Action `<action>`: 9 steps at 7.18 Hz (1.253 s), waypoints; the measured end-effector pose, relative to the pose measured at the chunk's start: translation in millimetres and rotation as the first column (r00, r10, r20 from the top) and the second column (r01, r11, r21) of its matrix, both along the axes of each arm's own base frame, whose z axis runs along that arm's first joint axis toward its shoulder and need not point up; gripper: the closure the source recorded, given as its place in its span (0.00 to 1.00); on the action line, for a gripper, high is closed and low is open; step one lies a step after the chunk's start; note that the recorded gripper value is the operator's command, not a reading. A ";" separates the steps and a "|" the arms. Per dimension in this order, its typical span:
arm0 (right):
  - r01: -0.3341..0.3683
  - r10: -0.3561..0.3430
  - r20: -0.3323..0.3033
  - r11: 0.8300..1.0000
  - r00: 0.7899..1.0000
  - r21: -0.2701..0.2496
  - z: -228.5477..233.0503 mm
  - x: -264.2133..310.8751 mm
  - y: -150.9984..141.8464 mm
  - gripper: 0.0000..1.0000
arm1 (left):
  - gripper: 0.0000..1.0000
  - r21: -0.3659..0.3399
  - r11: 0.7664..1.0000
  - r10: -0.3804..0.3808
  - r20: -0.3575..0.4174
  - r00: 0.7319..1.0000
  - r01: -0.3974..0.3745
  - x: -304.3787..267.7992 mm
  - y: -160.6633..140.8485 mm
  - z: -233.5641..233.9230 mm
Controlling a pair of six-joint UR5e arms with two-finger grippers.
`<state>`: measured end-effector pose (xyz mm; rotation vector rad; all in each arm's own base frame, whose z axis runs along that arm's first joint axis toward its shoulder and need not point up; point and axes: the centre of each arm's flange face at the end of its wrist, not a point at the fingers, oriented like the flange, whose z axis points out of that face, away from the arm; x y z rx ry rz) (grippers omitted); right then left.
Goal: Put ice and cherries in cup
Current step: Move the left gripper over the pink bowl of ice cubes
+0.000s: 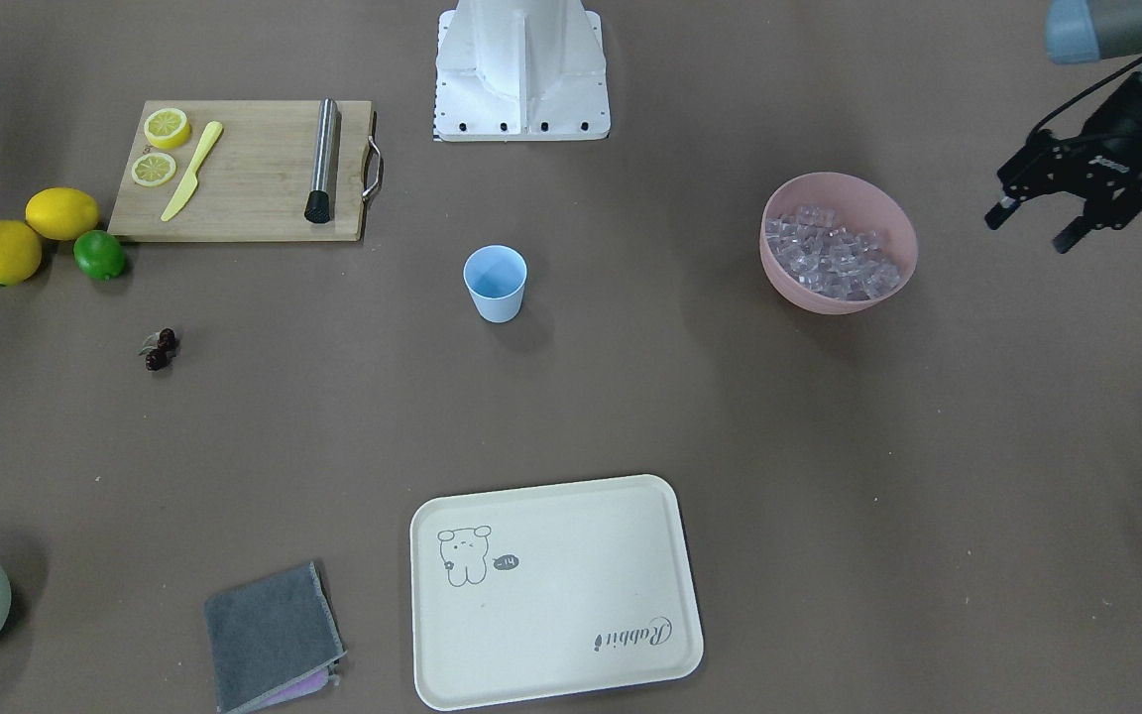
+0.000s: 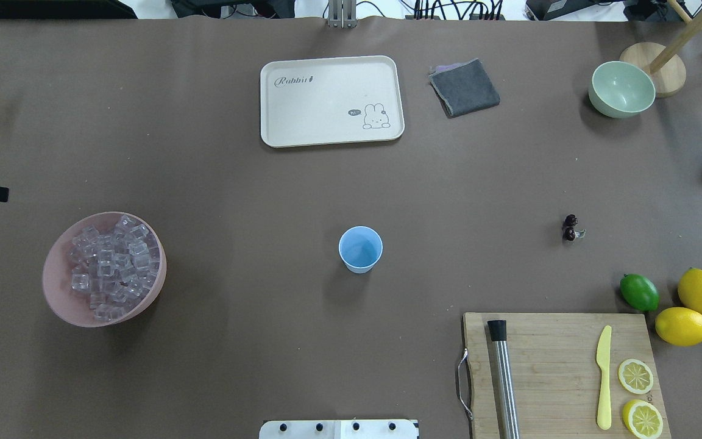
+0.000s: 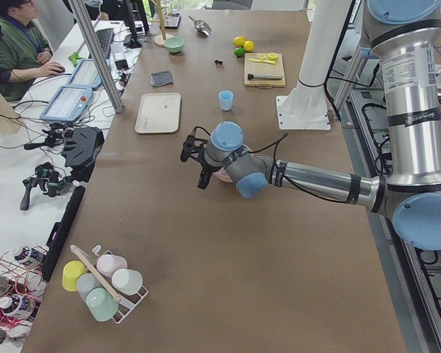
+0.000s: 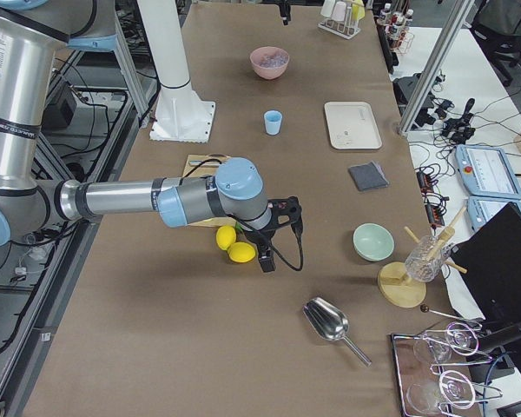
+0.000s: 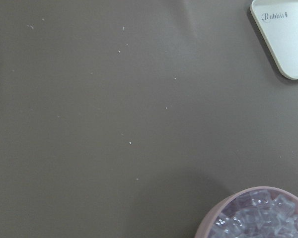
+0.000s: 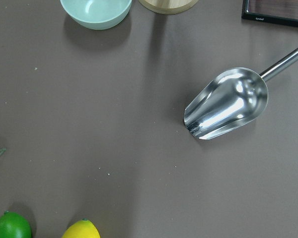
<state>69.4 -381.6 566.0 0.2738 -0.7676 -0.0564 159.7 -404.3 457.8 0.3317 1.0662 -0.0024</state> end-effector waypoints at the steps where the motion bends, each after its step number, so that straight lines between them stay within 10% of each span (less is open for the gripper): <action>1: 0.000 0.000 0.001 1.000 1.000 -0.001 0.2 -0.1 0.2 0.00 | 0.01 -0.027 1.000 -0.016 -0.006 1.000 0.015 39.2 15.2 -17.4; 5: 0.000 0.000 0.001 1.000 1.000 -0.002 0.8 -0.1 0.1 0.00 | 0.02 -0.048 0.999 -0.013 0.049 0.999 0.016 143.9 31.4 -67.6; 9: 0.000 0.000 0.001 1.000 1.000 -0.002 0.5 -0.1 -0.1 0.00 | 0.10 0.110 0.990 0.075 0.157 0.985 -0.092 158.4 24.3 -61.5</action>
